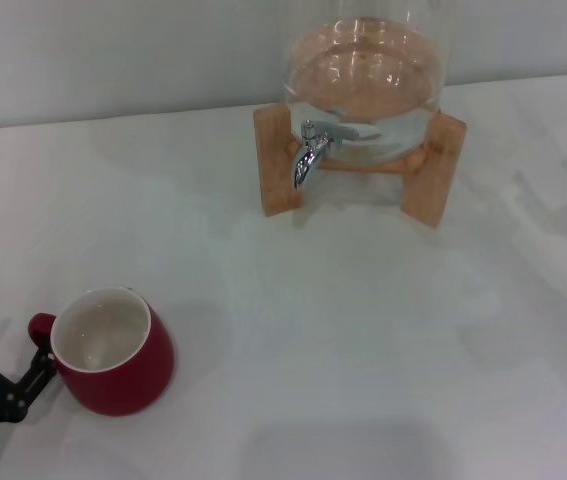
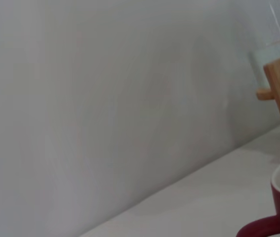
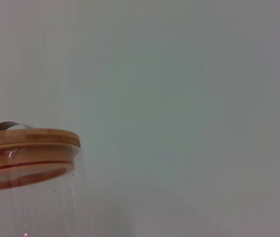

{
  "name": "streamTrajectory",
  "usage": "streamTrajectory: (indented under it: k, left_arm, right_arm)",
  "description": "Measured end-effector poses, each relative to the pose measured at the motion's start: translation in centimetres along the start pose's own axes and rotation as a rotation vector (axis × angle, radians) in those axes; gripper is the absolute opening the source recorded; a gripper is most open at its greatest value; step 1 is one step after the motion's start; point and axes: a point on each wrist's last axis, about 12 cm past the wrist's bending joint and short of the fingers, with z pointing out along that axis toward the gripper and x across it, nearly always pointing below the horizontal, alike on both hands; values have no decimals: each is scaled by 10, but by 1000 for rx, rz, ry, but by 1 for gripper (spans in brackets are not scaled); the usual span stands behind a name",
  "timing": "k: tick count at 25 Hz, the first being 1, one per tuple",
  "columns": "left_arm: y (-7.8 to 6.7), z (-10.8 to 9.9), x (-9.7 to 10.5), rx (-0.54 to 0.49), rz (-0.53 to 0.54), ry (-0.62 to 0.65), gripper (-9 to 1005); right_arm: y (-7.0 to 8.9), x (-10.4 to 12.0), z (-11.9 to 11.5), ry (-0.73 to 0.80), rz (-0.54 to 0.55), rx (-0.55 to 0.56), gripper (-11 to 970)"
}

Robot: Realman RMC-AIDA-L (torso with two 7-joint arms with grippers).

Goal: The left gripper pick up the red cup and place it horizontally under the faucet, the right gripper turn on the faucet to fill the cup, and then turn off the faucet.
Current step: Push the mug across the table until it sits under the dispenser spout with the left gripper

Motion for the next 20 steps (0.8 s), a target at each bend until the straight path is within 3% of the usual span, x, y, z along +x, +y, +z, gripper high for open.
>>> streamTrajectory:
  k: [20]
  left_arm:
    - [0, 8, -2, 10, 27, -4, 852]
  right_arm:
    - [0, 0, 0, 0, 0, -1, 829]
